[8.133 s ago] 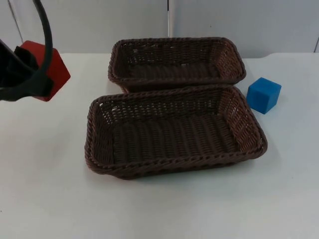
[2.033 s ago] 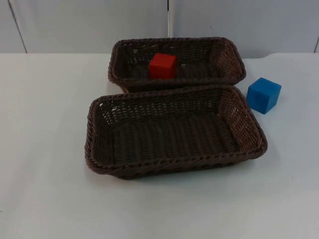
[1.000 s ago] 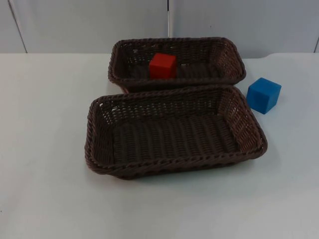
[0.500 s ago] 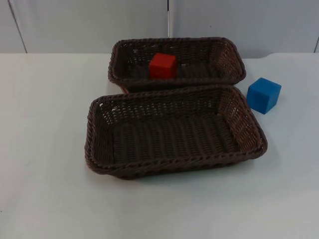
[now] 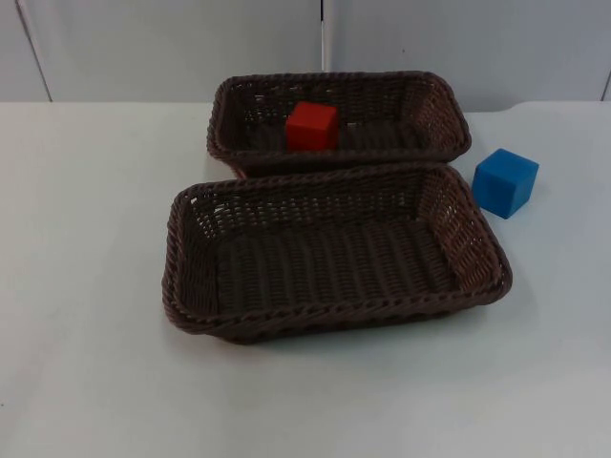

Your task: Pick up one cube with the left hand and place it into the upper basket. Pick up one cube with the right hand and place it into the lower basket.

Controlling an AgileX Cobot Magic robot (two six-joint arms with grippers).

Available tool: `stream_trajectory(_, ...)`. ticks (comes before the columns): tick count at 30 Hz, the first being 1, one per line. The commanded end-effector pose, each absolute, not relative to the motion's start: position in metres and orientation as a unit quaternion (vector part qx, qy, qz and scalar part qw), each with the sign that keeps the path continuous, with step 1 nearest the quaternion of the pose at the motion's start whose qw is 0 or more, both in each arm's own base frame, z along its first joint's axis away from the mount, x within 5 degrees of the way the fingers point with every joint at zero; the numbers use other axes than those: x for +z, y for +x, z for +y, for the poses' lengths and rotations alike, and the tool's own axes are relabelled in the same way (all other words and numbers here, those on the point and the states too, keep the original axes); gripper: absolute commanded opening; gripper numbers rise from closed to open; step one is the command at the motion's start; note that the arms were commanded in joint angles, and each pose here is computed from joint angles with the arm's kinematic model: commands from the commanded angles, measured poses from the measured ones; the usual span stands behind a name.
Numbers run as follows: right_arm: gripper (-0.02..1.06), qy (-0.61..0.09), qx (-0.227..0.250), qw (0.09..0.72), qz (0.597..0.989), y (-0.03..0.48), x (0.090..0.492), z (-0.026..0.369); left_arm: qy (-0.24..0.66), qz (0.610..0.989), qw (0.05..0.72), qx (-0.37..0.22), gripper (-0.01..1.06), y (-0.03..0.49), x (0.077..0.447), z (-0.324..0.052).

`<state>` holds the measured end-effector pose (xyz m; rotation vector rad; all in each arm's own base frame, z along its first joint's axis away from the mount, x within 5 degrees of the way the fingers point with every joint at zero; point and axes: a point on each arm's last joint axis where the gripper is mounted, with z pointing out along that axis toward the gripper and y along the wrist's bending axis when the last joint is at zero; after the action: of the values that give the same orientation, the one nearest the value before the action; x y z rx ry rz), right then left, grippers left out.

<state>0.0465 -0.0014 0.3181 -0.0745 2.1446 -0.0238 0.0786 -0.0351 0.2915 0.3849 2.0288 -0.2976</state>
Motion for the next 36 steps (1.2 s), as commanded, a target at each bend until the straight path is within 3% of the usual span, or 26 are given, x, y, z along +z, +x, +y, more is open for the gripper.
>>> stream_trajectory(1,1.05,-0.035,-0.011,0.471,0.881,0.062,0.323,0.000,0.154,0.839,0.506,-0.127,0.83,0.078,0.291,-0.035)
stream_trajectory(18,1.05,-0.045,-0.016,0.331,0.942,0.186,0.324,0.010,0.154,0.839,0.507,-0.127,0.83,0.078,0.291,-0.035)
stream_trajectory(26,1.05,-0.044,-0.009,0.293,0.955,0.229,0.317,0.015,0.154,0.839,0.507,-0.126,0.83,0.078,0.291,-0.035)
stream_trajectory(36,1.05,-0.092,-0.001,0.258,0.962,0.284,0.295,0.023,0.154,0.839,0.507,-0.126,0.83,0.078,0.291,-0.035)
